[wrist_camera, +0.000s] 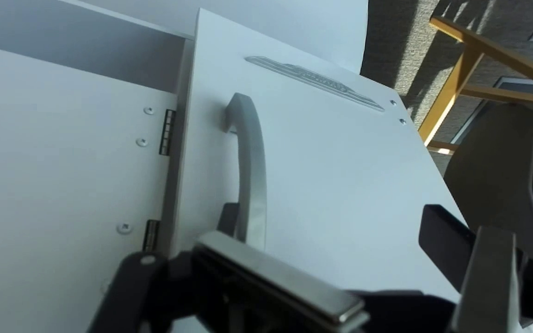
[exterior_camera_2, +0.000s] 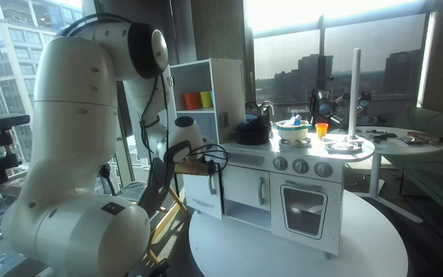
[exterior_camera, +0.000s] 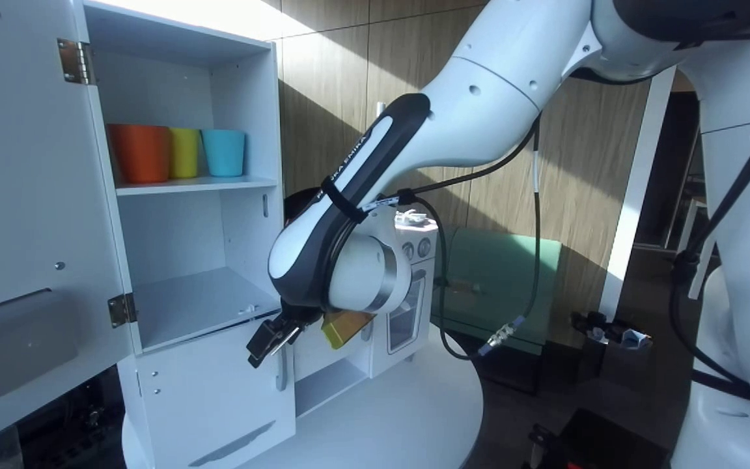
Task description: Pull open the doors to the three compartments
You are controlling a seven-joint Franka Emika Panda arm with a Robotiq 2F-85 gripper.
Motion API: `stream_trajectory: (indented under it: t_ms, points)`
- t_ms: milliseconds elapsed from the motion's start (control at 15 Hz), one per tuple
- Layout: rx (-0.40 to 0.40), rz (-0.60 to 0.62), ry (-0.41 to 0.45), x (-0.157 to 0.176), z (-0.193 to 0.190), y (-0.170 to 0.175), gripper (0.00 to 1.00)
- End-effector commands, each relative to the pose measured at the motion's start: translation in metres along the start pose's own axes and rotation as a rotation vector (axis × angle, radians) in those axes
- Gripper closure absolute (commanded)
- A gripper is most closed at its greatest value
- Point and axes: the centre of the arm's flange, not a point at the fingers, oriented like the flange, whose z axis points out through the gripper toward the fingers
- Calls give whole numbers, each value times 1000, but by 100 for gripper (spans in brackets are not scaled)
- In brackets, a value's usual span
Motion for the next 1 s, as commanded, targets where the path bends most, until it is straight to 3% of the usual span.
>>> stream_trajectory:
  t_ms: [0,333,667,933]
  points:
    - [-8,-10,26,8,16,5,0]
    - [-50,-13,32,10,34,15,0]
    - [21,-20,43,15,30,4,0]
    - [75,12,-31,4,20,6,0]
